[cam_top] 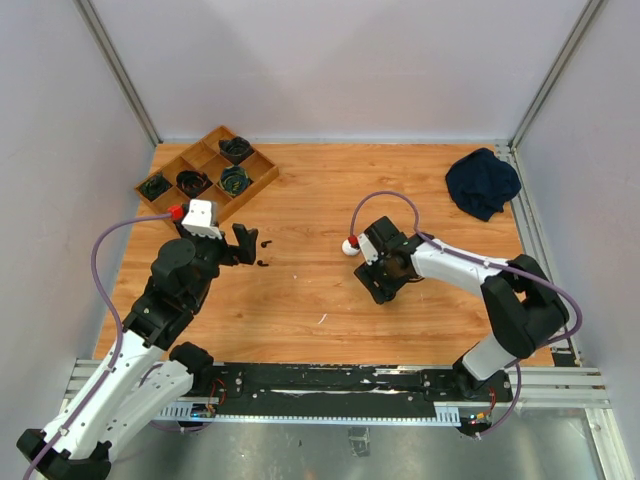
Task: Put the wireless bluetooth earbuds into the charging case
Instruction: Pick up the charging case at the center of the board.
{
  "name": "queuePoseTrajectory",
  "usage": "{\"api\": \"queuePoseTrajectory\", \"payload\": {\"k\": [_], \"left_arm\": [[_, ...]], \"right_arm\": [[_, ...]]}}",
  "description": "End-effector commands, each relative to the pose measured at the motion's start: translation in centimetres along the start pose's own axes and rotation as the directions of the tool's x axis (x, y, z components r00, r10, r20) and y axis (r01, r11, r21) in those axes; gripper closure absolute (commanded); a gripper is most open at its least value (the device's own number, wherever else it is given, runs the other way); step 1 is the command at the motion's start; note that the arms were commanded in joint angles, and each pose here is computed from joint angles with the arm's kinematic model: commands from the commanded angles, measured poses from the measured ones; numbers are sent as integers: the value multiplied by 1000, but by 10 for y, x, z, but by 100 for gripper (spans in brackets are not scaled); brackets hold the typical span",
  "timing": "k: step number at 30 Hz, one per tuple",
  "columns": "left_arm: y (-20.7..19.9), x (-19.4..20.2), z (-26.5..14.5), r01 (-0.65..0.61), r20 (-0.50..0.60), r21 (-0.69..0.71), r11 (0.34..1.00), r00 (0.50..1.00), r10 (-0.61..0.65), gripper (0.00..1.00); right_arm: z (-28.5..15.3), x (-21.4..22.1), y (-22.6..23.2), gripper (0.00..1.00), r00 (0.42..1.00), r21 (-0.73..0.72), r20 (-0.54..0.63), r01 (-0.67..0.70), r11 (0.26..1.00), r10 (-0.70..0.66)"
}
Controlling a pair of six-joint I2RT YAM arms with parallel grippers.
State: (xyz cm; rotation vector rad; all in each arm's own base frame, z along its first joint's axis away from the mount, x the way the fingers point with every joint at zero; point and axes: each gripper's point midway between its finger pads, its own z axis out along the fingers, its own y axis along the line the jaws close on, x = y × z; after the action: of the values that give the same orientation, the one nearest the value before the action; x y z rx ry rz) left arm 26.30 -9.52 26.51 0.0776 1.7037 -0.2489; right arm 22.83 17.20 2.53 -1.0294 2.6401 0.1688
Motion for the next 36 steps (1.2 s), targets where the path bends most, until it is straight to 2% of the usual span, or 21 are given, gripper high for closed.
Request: {"api": "queuePoseTrajectory", "payload": {"k": [1, 8, 10, 14, 19, 26, 36], "left_arm": [[-1, -5, 2, 9, 25, 11, 1000, 1000, -9, 1], [-7, -1, 4, 10, 11, 37, 999, 1000, -11, 1], [-10, 1, 6, 14, -2, 52, 999, 1000, -14, 1], [-24, 3, 9, 41, -28, 116, 992, 999, -38, 1], [-58, -2, 5, 145, -69, 271, 952, 989, -131, 1], [-89, 6, 1, 298, -145, 391, 871, 954, -262, 2], [-120, 40, 4, 438, -269, 496, 750, 898, -347, 6]], "right_arm": [[5, 6, 1, 34, 999, -25, -34, -22, 999, 21], [7, 19, 5, 41, 996, -28, -58, -64, 998, 63], [5, 19, 4, 45, 996, -17, -46, -72, 997, 71], [-5, 10, 8, 51, 996, -29, 14, -82, 996, 83], [-25, -17, 12, 55, 984, -8, 158, -79, 997, 79], [-68, -73, 32, 56, 902, -15, 430, -34, 999, 37], [-105, -118, 74, 57, 733, 13, 675, 99, 995, -81]]}}
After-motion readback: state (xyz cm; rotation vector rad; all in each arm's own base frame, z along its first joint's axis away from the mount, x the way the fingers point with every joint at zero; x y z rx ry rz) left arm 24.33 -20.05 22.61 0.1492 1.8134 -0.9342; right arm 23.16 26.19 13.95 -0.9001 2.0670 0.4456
